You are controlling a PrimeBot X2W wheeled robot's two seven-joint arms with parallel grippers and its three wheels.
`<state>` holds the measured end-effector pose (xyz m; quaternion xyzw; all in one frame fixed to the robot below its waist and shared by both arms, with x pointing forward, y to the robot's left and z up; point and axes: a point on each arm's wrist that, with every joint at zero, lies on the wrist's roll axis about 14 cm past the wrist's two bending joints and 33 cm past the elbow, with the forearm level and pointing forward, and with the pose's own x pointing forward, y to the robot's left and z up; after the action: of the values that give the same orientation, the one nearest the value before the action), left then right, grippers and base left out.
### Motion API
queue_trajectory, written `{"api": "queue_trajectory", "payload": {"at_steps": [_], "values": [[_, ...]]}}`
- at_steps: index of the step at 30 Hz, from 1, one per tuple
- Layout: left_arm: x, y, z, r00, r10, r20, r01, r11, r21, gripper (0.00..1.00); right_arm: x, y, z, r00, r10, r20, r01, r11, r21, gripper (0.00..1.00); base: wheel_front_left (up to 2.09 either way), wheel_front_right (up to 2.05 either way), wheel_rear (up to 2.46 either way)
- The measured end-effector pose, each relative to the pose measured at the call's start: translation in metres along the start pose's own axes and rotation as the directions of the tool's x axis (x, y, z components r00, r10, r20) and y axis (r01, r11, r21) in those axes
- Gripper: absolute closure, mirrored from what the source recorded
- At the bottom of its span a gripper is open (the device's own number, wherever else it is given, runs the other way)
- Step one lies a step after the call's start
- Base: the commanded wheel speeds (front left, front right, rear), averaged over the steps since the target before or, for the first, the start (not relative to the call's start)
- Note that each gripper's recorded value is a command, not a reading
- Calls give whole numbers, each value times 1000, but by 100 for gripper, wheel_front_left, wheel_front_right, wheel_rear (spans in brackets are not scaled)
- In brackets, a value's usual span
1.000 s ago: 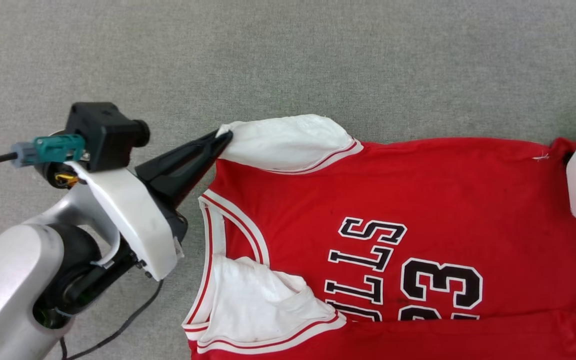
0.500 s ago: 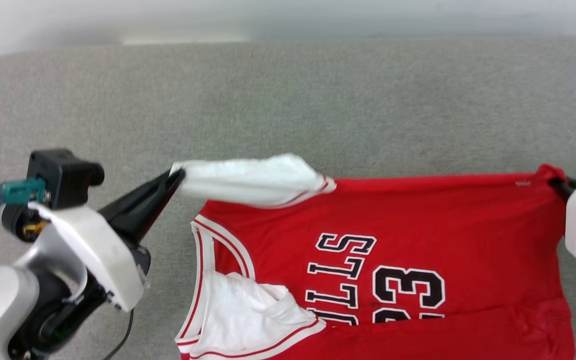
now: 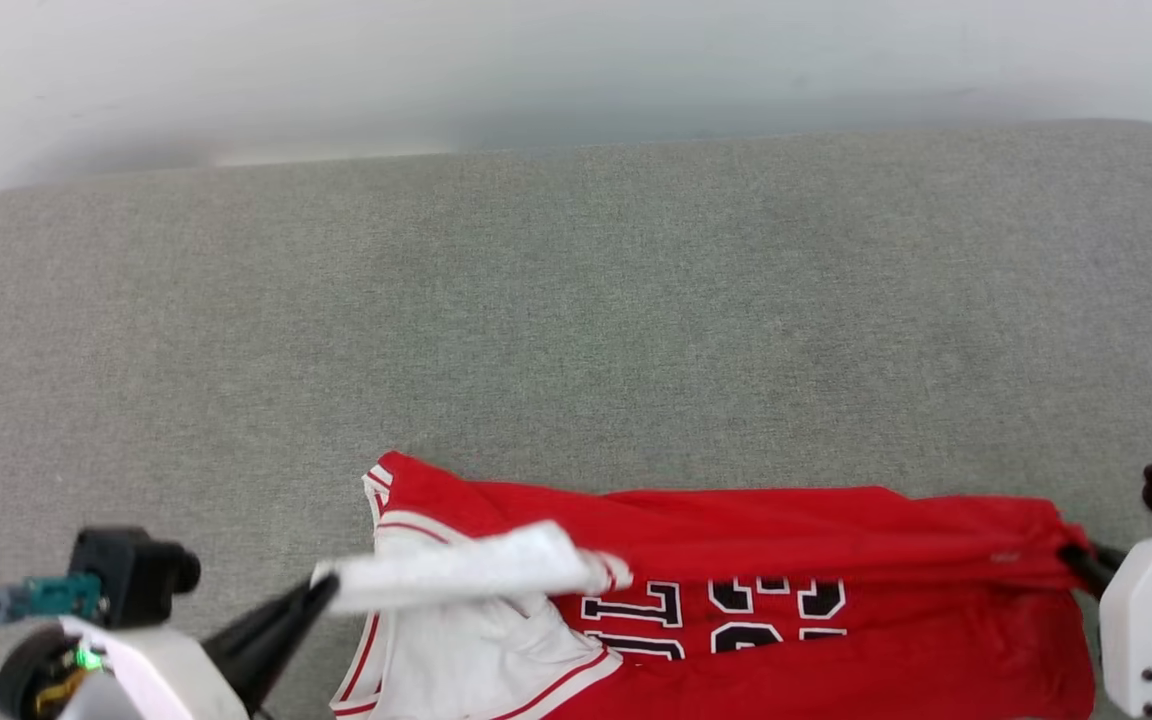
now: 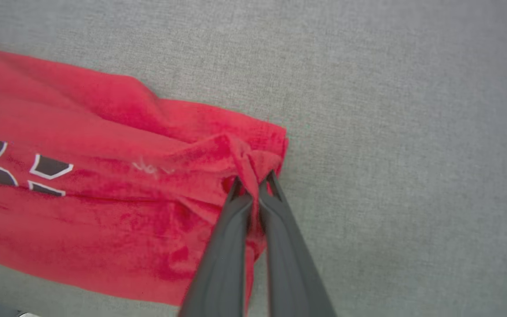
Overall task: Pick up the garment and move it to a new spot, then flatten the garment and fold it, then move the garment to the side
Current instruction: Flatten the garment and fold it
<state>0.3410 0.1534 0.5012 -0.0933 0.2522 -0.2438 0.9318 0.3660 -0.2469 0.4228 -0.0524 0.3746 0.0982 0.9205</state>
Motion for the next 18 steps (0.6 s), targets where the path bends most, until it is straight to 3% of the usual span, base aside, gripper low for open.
{"api": "queue_trajectory", "payload": {"at_steps": [7,18], "values": [[-12,0,-57,982,1,-191,-13,998,-61,100,0,13,-28,996,27,-91,-33,997,-65,100,0,0,0],[-4,2,-104,948,-18,-316,-3,998,-64,100,12,17,-49,986,37,-163,-67,981,-180,100,0,0,0]]}}
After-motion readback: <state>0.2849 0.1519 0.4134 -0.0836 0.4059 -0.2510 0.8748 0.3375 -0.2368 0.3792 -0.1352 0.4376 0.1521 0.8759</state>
